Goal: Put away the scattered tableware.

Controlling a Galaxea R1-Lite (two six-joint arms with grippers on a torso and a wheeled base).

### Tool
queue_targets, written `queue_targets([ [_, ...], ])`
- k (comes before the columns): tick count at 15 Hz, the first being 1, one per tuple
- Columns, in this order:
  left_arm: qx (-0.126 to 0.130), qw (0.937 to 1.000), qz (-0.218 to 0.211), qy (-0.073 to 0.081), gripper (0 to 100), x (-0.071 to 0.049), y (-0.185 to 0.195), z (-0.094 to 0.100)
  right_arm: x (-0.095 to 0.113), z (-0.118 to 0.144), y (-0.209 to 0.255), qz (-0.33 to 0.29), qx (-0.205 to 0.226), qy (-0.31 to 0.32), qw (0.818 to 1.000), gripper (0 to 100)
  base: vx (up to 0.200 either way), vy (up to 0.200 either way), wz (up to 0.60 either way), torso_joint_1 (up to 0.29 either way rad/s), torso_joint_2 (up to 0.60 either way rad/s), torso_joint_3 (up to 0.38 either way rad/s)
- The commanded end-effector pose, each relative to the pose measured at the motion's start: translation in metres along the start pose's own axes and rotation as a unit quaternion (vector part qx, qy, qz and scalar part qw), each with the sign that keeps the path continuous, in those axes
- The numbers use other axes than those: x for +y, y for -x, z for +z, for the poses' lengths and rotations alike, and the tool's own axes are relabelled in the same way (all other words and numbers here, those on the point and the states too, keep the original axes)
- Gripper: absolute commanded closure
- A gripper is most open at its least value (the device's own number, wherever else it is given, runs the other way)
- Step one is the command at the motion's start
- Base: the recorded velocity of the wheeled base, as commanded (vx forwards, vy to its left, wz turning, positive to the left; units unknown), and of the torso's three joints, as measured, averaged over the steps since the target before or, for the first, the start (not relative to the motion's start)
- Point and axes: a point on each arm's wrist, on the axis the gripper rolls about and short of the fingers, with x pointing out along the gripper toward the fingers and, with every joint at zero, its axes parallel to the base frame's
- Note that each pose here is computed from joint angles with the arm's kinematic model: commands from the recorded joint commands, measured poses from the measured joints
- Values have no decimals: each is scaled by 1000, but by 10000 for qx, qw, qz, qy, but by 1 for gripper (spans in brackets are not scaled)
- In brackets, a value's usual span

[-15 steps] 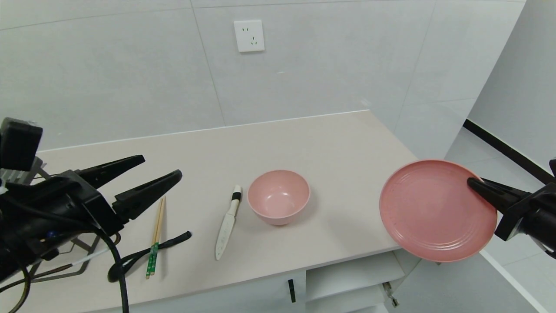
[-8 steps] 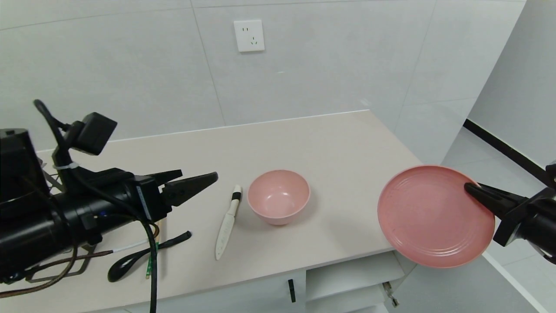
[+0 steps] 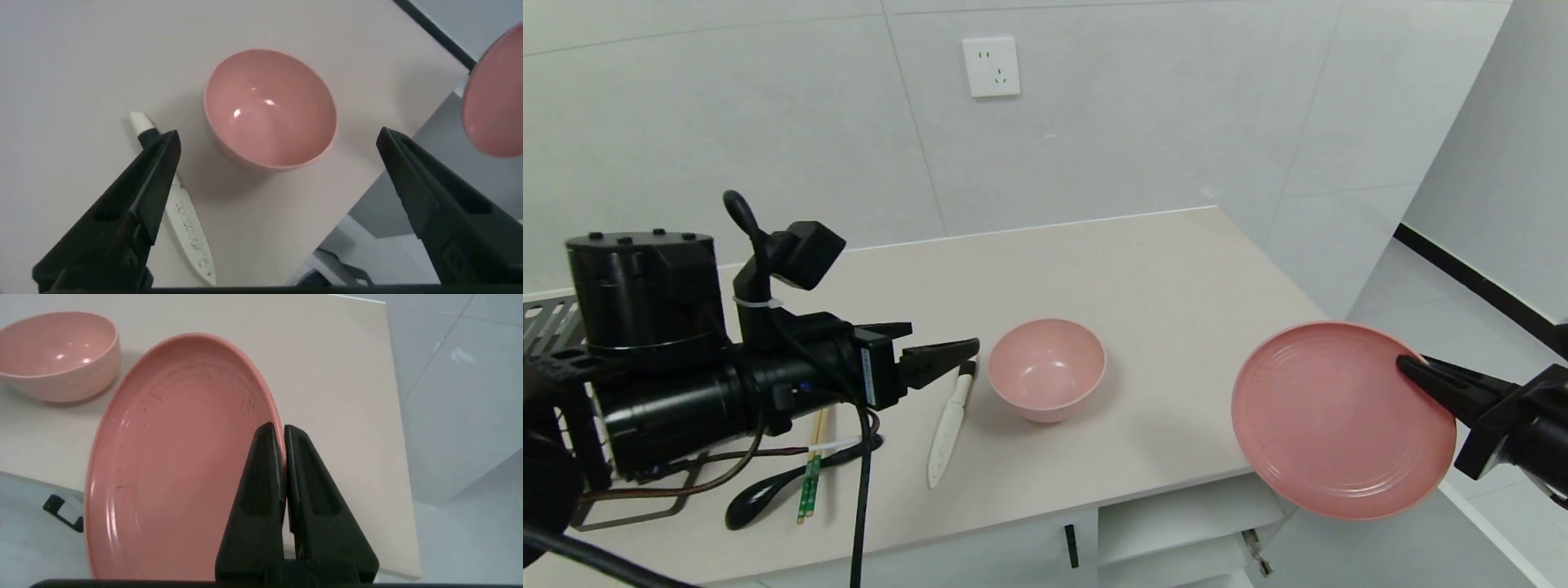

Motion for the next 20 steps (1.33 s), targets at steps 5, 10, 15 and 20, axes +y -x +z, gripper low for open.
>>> queue_targets([
  [5,177,9994,303,-56,0,13,-50,-3,1,-2,2,18,40,-11,10000,100,0,0,0,0,0,0],
  [10,-253,9989,376,-133,0,25,-82,-17,1,-4,-2,35,96,-29,9999,100,0,0,0,0,0,0],
  [15,234,9980,595,-19,0,28,-84,-34,-3,-5,-16,38,118,-35,9999,100,0,0,0,0,0,0],
  [20,473,9974,532,64,0,32,-96,-45,-6,-5,-25,44,102,15,9999,100,0,0,0,0,0,0],
])
